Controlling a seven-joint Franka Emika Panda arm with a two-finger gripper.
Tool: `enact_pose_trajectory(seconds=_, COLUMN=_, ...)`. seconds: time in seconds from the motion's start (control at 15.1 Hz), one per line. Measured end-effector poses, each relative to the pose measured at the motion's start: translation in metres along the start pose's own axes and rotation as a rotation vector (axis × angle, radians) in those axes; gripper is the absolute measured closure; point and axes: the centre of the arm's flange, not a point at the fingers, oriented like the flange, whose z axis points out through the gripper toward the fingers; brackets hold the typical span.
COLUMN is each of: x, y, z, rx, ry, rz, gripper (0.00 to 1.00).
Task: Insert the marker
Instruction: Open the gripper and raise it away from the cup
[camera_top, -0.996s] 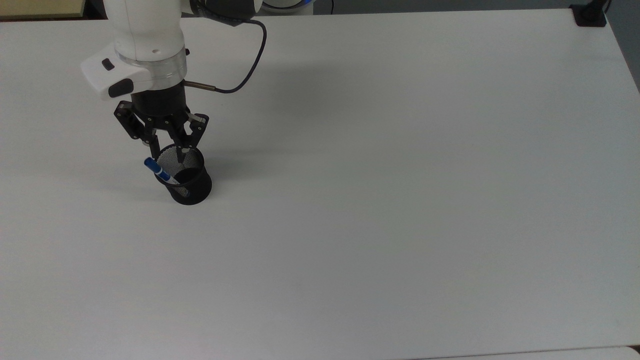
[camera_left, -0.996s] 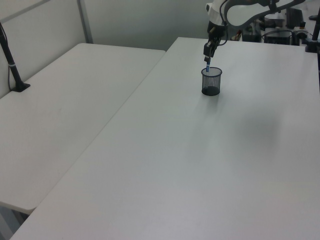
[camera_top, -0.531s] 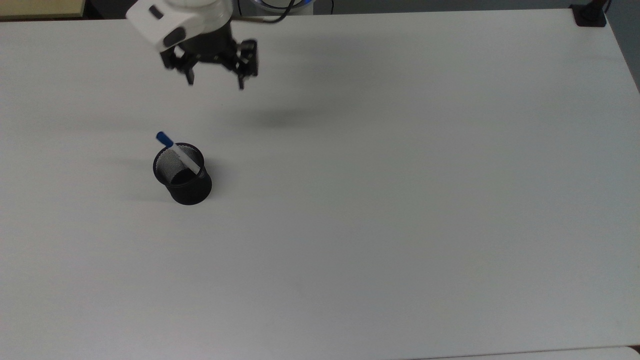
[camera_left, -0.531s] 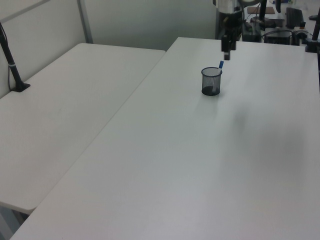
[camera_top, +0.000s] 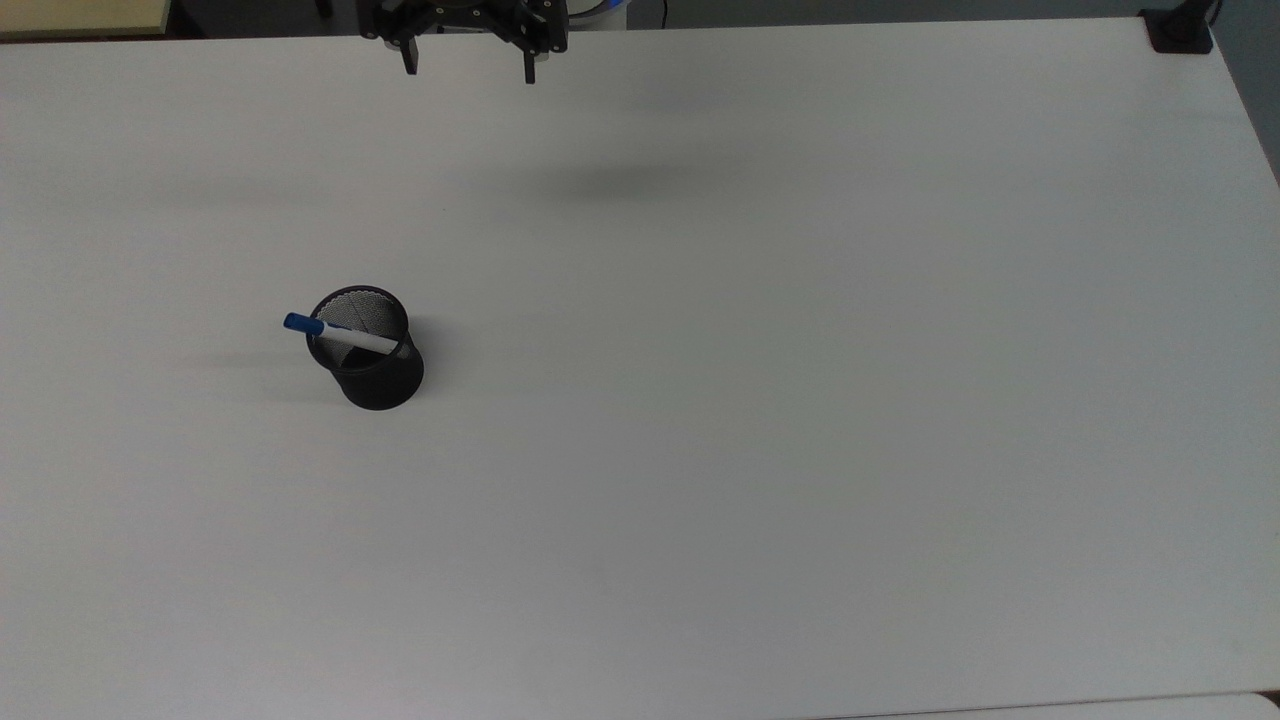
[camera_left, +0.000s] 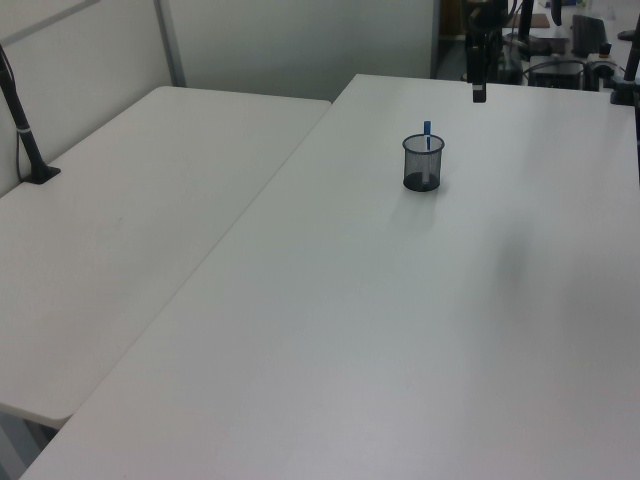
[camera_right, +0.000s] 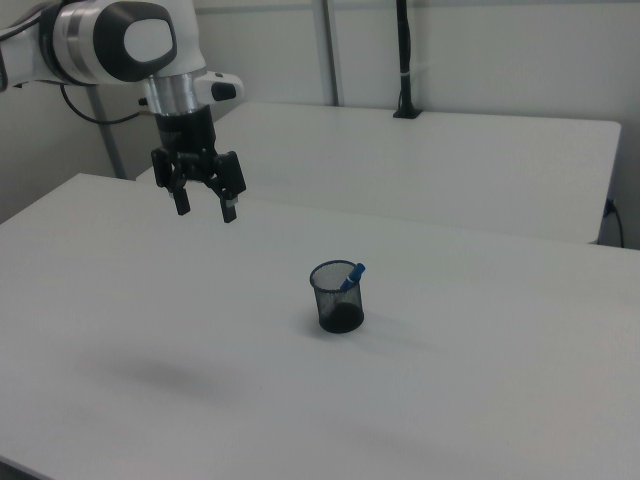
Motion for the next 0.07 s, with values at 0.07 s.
enact_pose_trajectory(seconds=0.07, x=0.0000, y=0.0001, z=0.0001, rx=0.000, ry=0.000, rz=0.002, gripper=0.00)
